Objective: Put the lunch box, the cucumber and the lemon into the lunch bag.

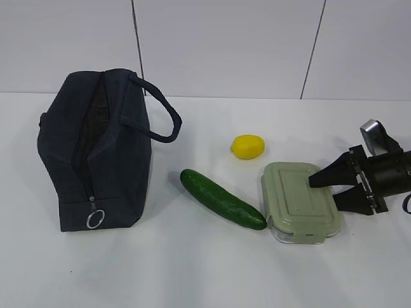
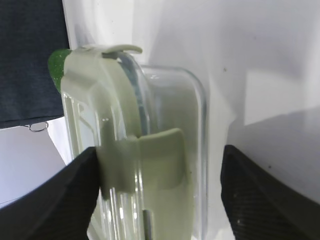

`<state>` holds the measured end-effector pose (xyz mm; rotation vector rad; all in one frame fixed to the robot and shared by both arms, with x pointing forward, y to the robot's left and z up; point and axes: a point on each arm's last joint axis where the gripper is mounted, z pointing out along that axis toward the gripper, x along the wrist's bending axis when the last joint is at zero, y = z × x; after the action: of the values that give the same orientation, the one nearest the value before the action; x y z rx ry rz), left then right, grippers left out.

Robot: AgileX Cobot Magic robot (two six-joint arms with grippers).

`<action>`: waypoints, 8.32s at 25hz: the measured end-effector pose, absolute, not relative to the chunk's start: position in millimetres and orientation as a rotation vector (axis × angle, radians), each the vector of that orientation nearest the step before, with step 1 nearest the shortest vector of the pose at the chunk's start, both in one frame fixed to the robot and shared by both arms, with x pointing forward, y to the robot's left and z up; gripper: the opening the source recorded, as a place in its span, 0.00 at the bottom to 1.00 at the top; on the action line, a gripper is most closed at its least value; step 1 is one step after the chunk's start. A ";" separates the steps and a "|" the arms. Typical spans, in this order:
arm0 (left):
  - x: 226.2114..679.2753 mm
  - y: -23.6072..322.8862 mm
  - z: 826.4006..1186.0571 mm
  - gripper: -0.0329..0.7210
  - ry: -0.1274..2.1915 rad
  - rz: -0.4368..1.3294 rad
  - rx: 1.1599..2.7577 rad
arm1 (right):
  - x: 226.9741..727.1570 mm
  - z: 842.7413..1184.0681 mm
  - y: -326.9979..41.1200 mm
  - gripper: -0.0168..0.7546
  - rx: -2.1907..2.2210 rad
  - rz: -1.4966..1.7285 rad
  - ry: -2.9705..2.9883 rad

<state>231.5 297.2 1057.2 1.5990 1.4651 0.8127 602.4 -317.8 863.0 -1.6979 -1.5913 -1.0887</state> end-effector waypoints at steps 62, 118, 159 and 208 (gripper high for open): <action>231.5 297.2 1057.2 0.49 1.465 0.813 1.599 | 601.7 866.8 -284.9 0.77 -1.575 -1.039 -1.722; 231.5 297.2 1057.2 0.49 1.465 0.813 1.599 | 603.3 867.9 -284.8 0.53 -1.570 -1.057 -1.726; 231.5 297.2 1057.2 0.49 1.465 0.813 1.599 | 603.4 868.0 -284.8 0.51 -1.581 -1.052 -1.710; 421.9 250.0 1108.8 0.54 1.554 0.243 1.580 | 606.1 878.5 -286.9 0.51 -1.639 -1.043 -1.717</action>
<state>421.9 250.0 1108.8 1.5803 1.5538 0.2433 606.1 -286.9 878.5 -1.6387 -1.7174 -1.0430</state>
